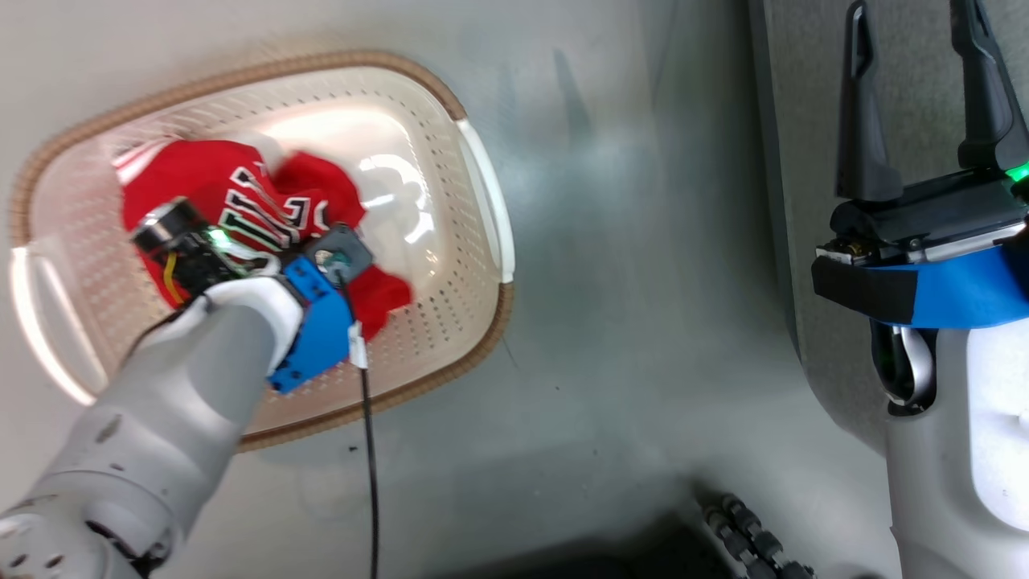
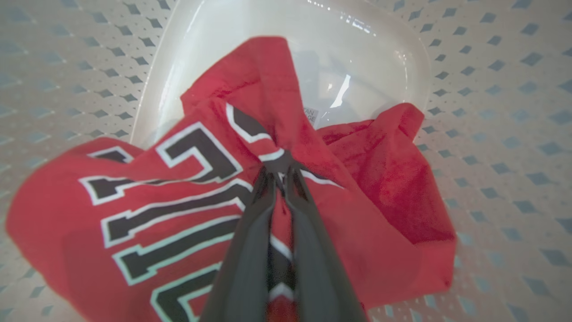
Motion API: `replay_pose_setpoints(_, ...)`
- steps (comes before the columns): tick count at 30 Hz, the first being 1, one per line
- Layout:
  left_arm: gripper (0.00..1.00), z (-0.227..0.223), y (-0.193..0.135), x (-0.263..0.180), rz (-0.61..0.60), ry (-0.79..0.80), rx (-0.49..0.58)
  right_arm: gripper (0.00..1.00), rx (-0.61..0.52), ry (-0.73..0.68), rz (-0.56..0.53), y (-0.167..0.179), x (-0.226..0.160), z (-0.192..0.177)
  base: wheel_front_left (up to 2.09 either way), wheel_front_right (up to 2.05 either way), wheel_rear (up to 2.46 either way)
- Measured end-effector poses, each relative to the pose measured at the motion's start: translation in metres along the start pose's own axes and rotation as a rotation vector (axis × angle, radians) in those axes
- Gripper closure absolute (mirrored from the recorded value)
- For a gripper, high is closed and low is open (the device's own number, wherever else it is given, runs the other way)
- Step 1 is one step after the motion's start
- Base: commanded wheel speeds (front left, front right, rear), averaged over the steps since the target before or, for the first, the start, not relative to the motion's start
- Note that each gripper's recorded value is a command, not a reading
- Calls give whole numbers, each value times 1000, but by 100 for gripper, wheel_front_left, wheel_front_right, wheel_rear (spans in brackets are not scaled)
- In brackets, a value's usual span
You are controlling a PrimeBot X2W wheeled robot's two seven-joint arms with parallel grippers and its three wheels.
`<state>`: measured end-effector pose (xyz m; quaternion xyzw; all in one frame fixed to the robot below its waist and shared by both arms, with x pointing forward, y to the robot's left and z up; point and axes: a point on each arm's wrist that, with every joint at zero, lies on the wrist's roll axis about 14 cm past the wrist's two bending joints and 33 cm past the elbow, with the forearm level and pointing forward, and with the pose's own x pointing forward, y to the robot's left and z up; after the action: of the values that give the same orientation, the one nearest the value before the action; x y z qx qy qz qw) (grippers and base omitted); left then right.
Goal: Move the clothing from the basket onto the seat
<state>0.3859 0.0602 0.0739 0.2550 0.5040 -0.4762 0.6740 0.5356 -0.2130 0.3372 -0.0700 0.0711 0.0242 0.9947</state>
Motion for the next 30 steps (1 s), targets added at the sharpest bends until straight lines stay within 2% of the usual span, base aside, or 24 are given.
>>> replay_pose_setpoints(16,100,79,1,-90,135,-309,-91,0,20,-114,30,8,-17,70,0,0,0)
replay_pose_setpoints(26,100,129,9,-161,257,-515,-131,0,35,-176,48,13,-38,109,0,0,0)
replay_pose_setpoints(30,100,164,14,-200,315,-654,-136,0,38,-198,53,15,-48,123,0,0,0)
